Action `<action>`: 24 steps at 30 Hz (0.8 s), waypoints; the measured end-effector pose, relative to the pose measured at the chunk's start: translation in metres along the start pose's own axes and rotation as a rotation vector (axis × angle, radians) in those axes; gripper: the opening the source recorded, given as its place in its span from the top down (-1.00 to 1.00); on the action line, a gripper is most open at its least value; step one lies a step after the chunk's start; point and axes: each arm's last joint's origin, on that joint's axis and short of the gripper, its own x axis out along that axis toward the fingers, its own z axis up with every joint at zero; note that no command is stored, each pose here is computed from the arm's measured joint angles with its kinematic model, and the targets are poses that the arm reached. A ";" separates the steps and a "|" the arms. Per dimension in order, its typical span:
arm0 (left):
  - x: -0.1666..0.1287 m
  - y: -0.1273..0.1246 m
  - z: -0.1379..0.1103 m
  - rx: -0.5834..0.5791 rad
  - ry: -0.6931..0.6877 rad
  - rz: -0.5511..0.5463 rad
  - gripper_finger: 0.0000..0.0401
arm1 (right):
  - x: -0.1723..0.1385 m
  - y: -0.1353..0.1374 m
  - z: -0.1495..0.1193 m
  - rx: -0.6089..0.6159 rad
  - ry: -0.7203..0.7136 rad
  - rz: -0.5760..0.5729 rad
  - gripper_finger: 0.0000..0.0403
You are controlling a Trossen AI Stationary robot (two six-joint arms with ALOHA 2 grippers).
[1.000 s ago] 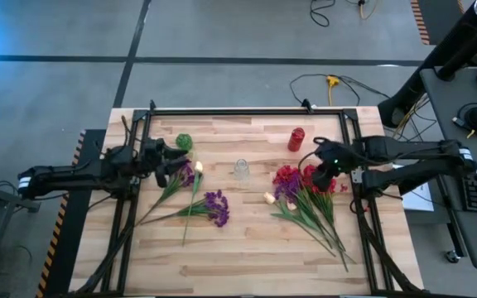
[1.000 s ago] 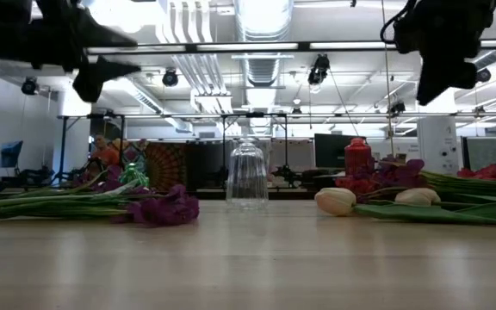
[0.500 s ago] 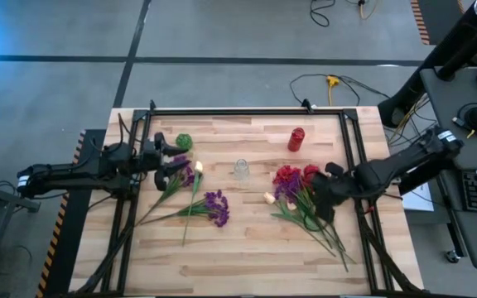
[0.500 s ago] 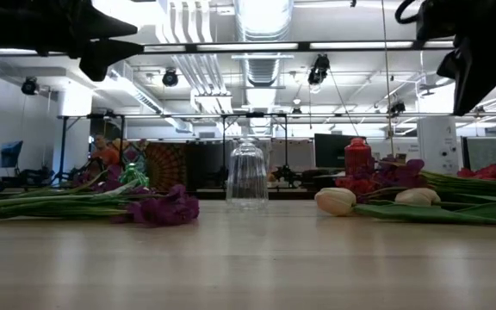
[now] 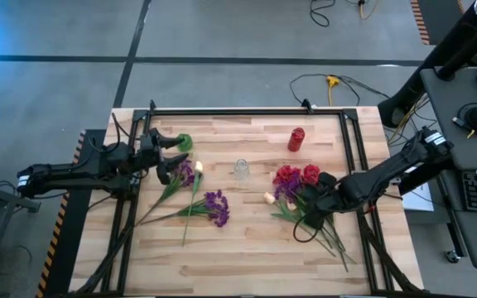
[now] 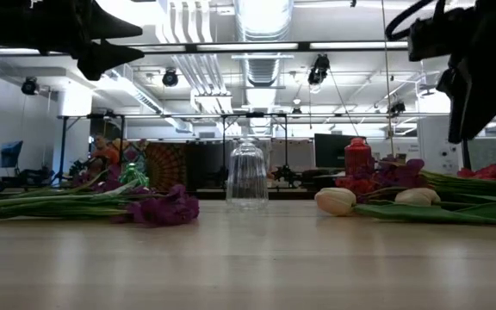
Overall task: Sort flowers into vase by color
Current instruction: Put the bottom right violet flowers into the red vase
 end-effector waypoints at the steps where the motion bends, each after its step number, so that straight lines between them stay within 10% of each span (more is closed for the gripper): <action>1: 0.000 0.000 0.000 0.000 0.000 0.000 -0.40 | 0.003 0.001 0.000 0.004 0.009 -0.010 -0.22; 24: 0.000 0.000 0.000 0.000 0.000 0.002 -0.38 | 0.041 -0.010 -0.022 0.060 -0.053 -0.010 -0.33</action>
